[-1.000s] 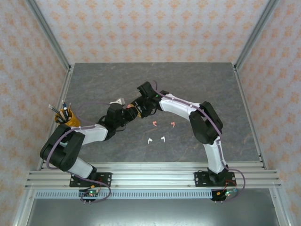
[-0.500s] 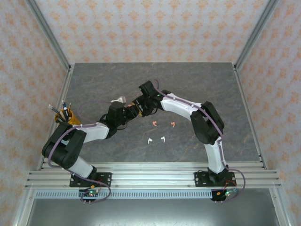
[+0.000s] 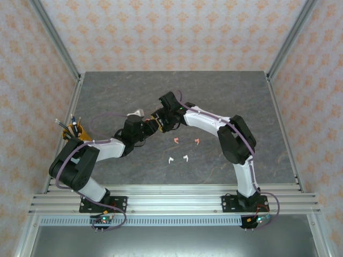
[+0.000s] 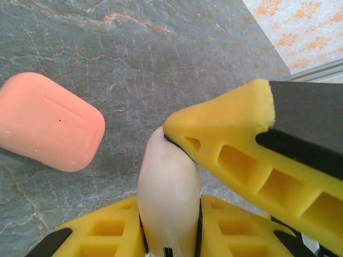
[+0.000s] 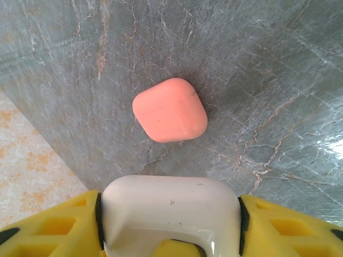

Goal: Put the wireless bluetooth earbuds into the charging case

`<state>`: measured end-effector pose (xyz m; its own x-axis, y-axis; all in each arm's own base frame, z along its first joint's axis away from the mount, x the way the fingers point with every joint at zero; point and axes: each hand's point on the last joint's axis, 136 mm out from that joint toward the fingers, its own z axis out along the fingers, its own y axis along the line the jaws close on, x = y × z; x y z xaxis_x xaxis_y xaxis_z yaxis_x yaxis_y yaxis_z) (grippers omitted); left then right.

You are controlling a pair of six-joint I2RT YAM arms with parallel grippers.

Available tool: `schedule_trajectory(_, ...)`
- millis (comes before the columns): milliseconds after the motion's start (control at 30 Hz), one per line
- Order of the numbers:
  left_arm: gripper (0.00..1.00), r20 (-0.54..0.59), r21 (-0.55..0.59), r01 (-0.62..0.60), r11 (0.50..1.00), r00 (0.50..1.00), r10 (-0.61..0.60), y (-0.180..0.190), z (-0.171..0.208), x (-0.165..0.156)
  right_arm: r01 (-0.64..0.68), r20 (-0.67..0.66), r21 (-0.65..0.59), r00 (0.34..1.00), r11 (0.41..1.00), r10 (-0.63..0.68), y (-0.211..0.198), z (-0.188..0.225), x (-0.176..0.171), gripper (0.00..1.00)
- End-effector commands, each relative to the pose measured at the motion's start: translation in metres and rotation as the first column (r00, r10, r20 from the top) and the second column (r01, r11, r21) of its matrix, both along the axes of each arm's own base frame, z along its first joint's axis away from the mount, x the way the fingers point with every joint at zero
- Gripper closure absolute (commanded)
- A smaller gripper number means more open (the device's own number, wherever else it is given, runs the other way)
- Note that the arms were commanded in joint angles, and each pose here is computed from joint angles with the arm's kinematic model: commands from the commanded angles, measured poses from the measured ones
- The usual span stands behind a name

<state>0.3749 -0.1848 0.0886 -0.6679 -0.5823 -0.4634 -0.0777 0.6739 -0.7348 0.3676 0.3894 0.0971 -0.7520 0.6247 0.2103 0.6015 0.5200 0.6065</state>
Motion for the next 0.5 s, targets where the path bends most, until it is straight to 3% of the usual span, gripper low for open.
schedule_trajectory(0,0.91,0.041,0.024,0.007,1.000,0.999,-0.008,-0.004,0.009,0.006,-0.042,0.003,0.052,0.999,0.998,0.042,0.006,0.023,-0.014,0.35)
schedule_trajectory(133,0.95,0.021,0.045,0.035,0.998,0.999,-0.036,-0.005,0.006,0.001,-0.009,0.043,0.056,0.999,0.998,0.006,-0.010,0.034,0.001,0.22)
schedule_trajectory(300,0.98,-0.004,0.093,0.097,0.991,0.995,-0.097,-0.005,0.006,-0.012,0.056,0.135,0.028,0.989,0.998,-0.059,-0.058,0.052,0.024,0.16)
schedule_trajectory(467,1.00,-0.013,0.114,0.188,0.975,0.982,-0.188,-0.002,0.016,-0.025,-0.032,0.259,-0.095,0.964,0.995,0.056,-0.104,0.053,0.029,0.16)
